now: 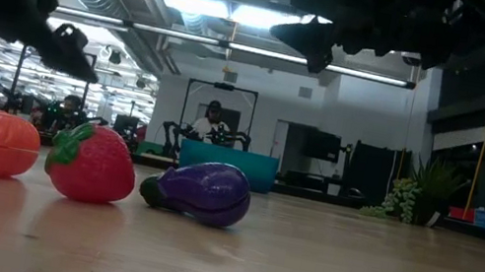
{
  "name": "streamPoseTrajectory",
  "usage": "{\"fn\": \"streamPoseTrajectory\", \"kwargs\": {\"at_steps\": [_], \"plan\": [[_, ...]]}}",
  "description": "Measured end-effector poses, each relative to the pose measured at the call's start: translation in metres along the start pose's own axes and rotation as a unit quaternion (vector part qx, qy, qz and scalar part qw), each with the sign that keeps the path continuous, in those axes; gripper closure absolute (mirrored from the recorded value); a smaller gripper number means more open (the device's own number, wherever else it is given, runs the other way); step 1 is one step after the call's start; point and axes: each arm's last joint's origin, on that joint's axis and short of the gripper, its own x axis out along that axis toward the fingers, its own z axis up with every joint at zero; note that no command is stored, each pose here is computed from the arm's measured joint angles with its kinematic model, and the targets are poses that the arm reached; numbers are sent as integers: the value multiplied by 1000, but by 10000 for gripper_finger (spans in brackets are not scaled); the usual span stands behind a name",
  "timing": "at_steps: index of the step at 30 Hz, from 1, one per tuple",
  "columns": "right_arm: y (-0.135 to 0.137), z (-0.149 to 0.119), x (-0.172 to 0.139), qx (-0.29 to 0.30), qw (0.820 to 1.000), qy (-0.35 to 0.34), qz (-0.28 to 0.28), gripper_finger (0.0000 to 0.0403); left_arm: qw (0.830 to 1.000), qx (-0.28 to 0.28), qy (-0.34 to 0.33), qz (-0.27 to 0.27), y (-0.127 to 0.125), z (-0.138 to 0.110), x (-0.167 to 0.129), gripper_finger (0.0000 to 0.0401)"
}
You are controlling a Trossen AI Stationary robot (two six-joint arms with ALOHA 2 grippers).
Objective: Pick and placing Produce into tupperware
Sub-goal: Put the tangerine into the blue bin
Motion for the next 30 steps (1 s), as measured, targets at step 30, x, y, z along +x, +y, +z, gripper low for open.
{"fn": "streamPoseTrajectory", "kwargs": {"at_steps": [30], "plan": [[11,-6,3,-23,999,30,17,124,962,29,267,-52,-79,80,48,60]]}}
